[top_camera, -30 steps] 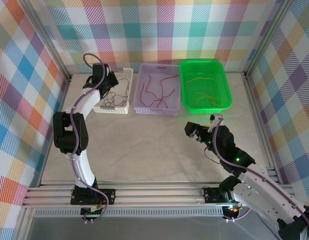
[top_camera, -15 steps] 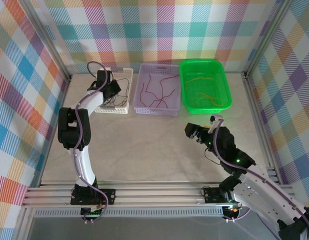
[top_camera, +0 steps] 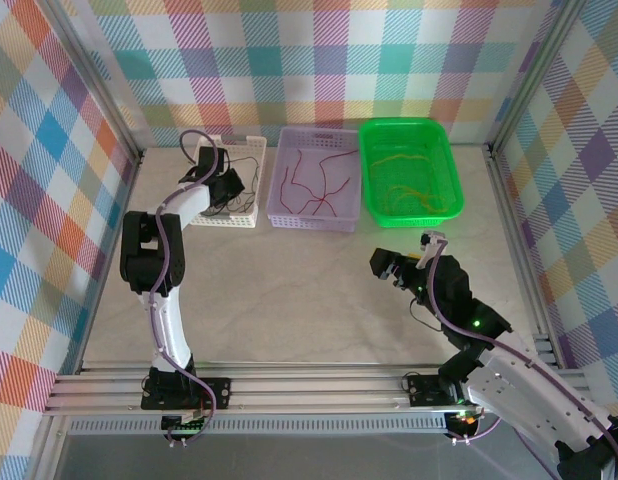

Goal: Untangle the cables

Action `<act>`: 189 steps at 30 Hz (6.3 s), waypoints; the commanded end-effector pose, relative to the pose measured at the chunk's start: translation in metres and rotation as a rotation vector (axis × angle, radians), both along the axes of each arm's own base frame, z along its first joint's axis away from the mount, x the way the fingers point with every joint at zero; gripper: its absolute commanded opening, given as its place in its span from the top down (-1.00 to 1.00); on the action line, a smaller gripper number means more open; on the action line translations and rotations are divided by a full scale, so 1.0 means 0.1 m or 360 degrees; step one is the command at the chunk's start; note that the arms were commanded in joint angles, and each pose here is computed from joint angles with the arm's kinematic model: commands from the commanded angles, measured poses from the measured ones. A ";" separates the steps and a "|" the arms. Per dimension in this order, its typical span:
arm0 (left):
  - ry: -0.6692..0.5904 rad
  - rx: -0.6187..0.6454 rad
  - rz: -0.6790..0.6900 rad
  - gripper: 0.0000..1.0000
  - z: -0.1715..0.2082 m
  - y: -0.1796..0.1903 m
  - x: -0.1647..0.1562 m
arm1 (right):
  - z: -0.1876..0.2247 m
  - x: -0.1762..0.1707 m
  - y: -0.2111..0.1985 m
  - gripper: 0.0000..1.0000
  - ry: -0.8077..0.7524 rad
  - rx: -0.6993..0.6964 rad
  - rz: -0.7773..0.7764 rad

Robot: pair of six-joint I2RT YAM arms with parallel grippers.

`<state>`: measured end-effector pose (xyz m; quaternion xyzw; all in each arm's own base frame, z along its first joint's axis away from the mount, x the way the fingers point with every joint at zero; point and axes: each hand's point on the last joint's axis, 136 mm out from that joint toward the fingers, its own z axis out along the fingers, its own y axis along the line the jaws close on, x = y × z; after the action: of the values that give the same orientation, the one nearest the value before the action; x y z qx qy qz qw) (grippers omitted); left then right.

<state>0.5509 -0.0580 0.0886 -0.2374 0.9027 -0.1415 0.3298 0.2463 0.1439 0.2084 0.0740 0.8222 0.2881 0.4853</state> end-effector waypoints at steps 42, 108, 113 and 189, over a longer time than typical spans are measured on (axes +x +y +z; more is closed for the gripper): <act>-0.0485 0.0206 0.0063 -1.00 1.91 0.05 -0.92 | 0.81 0.06 -0.46 -0.99 -0.0149 -0.0296 -0.0213; -0.0712 0.0773 -0.0029 -1.00 1.25 0.28 -2.39 | -1.15 1.49 -1.43 -0.99 -0.0200 -0.0819 -0.0427; -0.0644 0.0865 0.0040 -1.00 1.01 0.45 -2.37 | -1.15 1.49 -1.43 -0.99 -0.0199 -0.0828 -0.0435; -0.0672 0.0840 -0.0108 -1.00 -0.07 0.63 -1.57 | -1.15 1.49 -1.42 -0.99 -0.0200 -0.0828 -0.0431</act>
<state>0.3846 0.0091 0.0691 -0.0854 0.8389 0.0450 0.5357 0.3925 -0.0002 0.0844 0.0455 0.8304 0.0072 0.5553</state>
